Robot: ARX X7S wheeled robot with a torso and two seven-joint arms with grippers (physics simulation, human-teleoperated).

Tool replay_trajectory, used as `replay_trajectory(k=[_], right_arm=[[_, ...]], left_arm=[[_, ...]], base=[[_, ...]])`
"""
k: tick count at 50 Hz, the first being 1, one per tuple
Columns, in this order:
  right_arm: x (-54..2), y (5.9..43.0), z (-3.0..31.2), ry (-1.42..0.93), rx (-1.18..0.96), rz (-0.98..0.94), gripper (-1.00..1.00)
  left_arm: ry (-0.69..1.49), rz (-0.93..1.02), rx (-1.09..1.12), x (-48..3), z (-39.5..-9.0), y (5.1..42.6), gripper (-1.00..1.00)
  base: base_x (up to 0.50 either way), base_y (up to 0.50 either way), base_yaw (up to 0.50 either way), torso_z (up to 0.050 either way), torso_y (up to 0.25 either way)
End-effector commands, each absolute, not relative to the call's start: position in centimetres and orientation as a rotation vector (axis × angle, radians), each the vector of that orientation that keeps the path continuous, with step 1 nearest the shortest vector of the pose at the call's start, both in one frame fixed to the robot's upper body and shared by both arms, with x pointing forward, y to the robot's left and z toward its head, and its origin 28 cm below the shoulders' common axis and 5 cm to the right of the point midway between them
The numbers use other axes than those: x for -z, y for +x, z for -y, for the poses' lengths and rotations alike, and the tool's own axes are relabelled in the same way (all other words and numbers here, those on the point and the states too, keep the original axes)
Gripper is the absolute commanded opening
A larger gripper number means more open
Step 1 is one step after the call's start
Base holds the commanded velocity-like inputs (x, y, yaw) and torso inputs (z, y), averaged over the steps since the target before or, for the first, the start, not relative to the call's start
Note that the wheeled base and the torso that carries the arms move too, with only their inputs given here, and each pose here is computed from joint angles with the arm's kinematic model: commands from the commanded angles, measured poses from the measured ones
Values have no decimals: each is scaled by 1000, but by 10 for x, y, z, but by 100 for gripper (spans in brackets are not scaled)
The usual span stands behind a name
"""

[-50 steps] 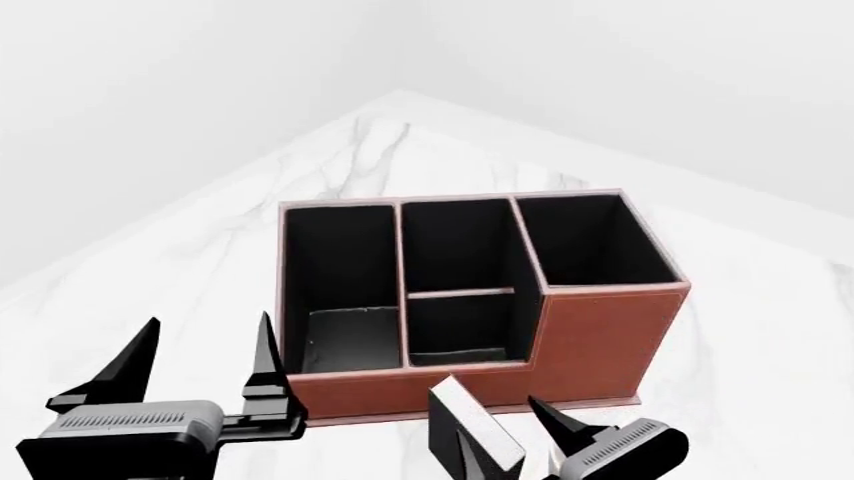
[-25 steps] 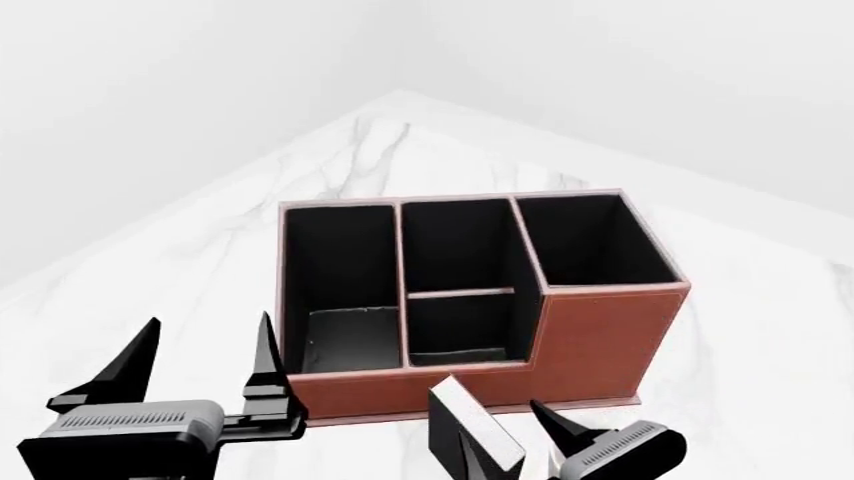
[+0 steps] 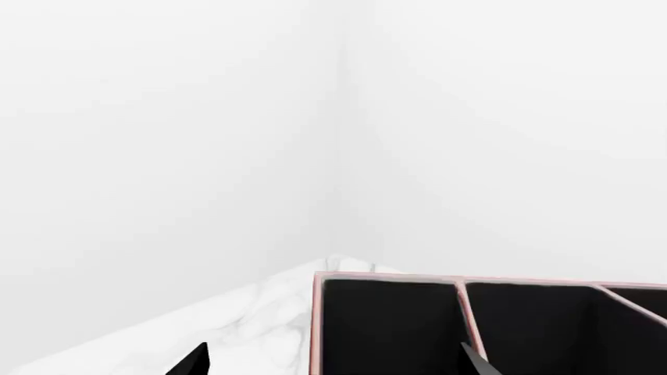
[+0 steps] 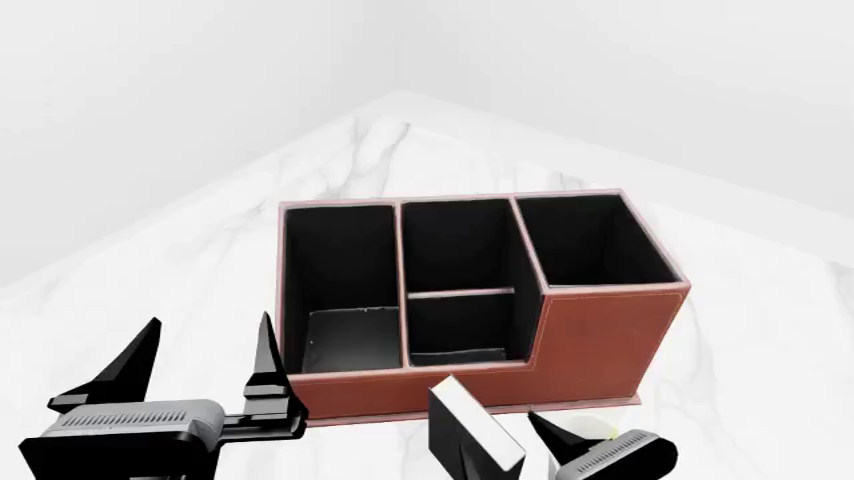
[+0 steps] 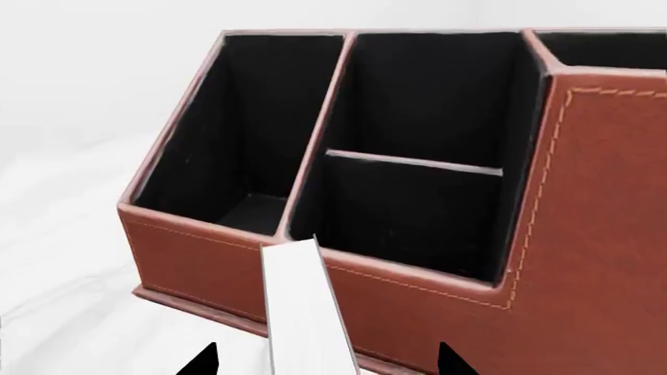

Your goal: Pick up the book and place it in the right compartment of the caddy.

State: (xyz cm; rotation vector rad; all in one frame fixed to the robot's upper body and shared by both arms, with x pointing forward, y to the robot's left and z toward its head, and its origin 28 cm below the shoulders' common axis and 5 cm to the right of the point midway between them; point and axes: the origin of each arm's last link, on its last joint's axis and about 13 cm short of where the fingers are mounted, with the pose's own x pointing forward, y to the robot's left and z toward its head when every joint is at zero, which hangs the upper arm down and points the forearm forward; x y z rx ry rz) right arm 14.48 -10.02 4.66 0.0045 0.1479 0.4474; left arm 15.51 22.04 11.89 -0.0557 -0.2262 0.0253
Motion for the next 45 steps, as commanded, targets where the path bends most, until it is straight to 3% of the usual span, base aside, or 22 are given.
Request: replay_trajectory(k=[1,45], right_arm=[[-38,143,100,10,-449,-163,100],[-28,144,101,3,-441,-193,100]], left_arm=[[-55,226,-25,-119,-220,155,100],[-59,224,-28,-119,-221,155,100]], base=[[0,0,0,0,0],[0,0,0,0,0]])
